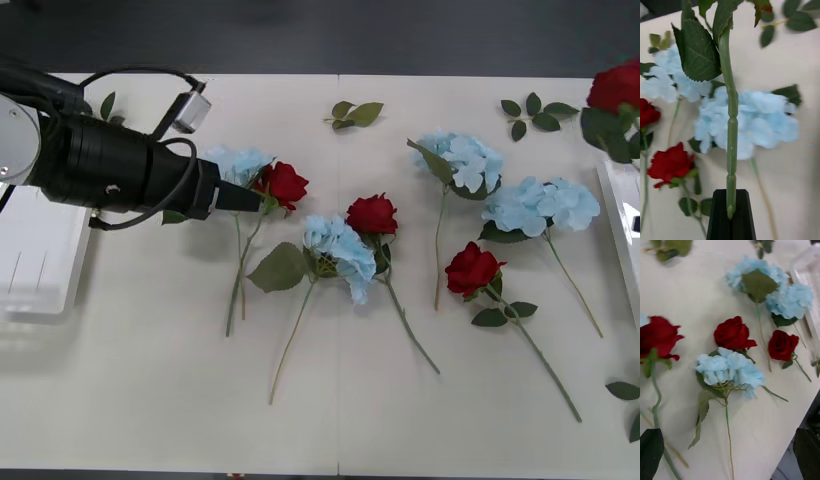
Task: Put the red flowers into the right box and the blue flowers into the left box
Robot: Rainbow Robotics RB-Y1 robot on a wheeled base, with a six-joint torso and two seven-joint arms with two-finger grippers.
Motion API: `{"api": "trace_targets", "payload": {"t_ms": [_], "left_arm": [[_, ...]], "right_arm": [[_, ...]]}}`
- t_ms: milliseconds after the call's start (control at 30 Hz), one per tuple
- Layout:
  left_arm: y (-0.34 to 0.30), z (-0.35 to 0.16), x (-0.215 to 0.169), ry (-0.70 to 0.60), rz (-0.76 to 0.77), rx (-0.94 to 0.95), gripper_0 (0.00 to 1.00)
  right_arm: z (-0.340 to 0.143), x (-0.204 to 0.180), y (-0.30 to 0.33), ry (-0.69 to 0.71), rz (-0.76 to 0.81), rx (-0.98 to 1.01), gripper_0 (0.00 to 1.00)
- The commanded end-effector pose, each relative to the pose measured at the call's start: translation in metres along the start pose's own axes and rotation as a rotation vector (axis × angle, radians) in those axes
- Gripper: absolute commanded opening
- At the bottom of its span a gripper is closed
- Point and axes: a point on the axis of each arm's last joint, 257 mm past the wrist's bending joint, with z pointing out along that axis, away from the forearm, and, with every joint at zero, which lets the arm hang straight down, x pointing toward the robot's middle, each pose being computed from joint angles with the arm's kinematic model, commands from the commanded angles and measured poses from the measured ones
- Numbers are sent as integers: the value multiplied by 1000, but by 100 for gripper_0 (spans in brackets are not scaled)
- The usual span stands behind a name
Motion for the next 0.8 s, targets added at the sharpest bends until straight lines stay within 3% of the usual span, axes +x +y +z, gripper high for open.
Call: {"api": "trace_targets", "payload": {"t_ms": [33, 300, 433, 600, 800], "left_arm": [[38, -12, 17, 2, -116, -137, 100], [91, -33, 68, 34, -359, -359, 100], [100, -45, 86, 42, -424, -462, 100], [102, -55, 97, 57, -507, -557, 100], [101, -49, 103, 67, -556, -657, 100]], "right_arm": [[-39, 0, -60, 52, -79, 155, 0], [-82, 5, -135, 173, -253, 391, 0], [-98, -10, -163, 179, -331, 496, 0], [-101, -22, -179, 189, -395, 563, 0], [-103, 0, -213, 201, -394, 653, 0]]}}
